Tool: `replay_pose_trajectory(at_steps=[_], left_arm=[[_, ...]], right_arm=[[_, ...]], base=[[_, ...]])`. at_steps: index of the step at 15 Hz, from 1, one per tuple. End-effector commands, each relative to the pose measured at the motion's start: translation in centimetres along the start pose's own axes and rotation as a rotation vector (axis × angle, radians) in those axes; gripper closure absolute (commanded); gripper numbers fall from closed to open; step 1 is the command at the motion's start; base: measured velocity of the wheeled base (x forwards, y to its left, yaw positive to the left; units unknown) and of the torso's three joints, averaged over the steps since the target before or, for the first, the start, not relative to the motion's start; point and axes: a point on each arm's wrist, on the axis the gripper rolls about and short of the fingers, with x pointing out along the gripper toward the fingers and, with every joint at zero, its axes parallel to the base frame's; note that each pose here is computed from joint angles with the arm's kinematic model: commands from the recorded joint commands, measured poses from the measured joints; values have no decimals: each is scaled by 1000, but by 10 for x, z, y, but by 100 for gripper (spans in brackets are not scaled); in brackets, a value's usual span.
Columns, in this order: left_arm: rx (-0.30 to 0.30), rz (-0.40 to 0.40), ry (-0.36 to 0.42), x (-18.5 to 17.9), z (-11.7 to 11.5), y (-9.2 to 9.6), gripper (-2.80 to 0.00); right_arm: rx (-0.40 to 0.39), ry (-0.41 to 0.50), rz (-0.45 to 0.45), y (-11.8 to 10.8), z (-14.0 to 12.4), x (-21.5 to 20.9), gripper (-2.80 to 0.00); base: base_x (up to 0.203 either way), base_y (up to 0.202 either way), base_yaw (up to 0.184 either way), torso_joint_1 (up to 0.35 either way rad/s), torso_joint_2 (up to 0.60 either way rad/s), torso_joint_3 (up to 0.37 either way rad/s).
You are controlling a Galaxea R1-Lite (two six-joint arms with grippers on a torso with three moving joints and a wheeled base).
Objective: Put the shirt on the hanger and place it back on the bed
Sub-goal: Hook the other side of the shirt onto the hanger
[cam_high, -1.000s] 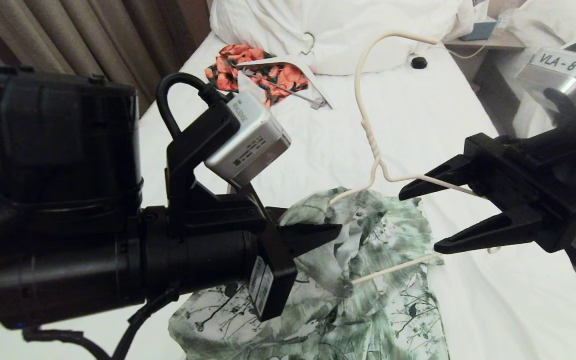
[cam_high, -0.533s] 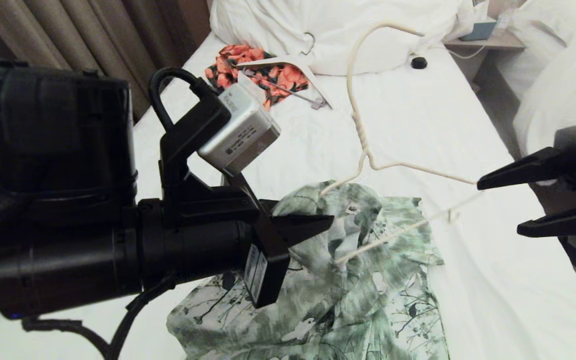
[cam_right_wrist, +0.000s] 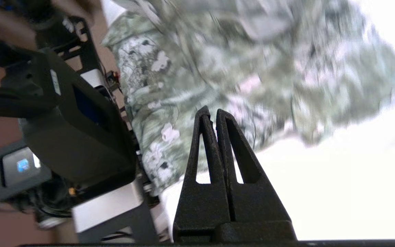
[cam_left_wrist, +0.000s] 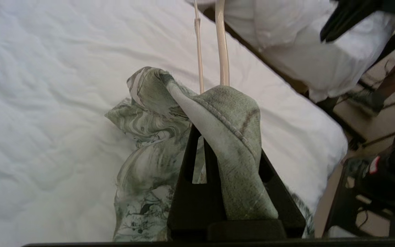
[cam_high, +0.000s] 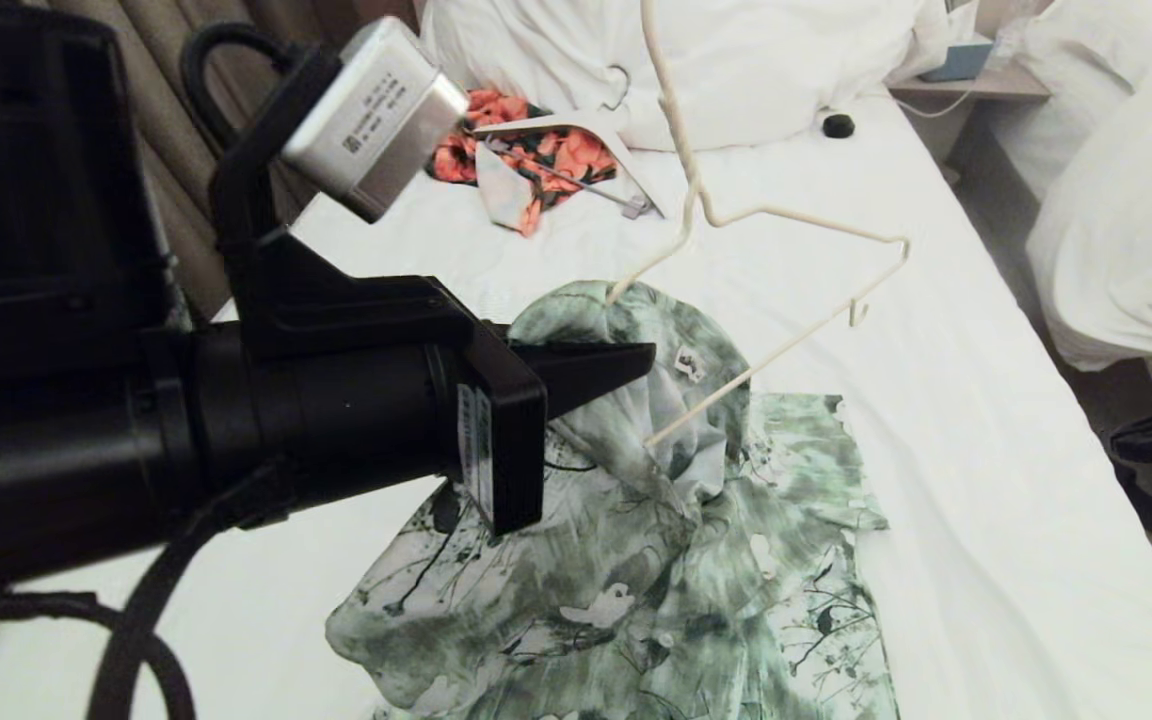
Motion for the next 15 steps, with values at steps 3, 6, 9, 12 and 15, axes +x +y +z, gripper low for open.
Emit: replay_pose_trajectory(at_steps=[3,6,9,12,15], left_arm=[[-67,3,-121,-11,13,1,0],[-72,8,-170,-16,18,1,0],[-68,-4,-185,-21,20,-1,0],[-67,-27,-192,-21,23,-6,0],[-72,-35,-196,-22,24,-9,0]], right_arm=[[111,6,-33,9,-16,-7,0],[312,-12,-39,27,-17,-12,0],[566,-105,-99,33,-8,-20,0],[508,-178,-141,22,-19,-10,0],[514,-190,-97,15,-24,7,0]], base=[[0,0,0,0,0,0],[0,0,0,0,0,0],[0,0,0,0,0,0],[0,0,0,0,0,0],[0,0,0,0,0,0]])
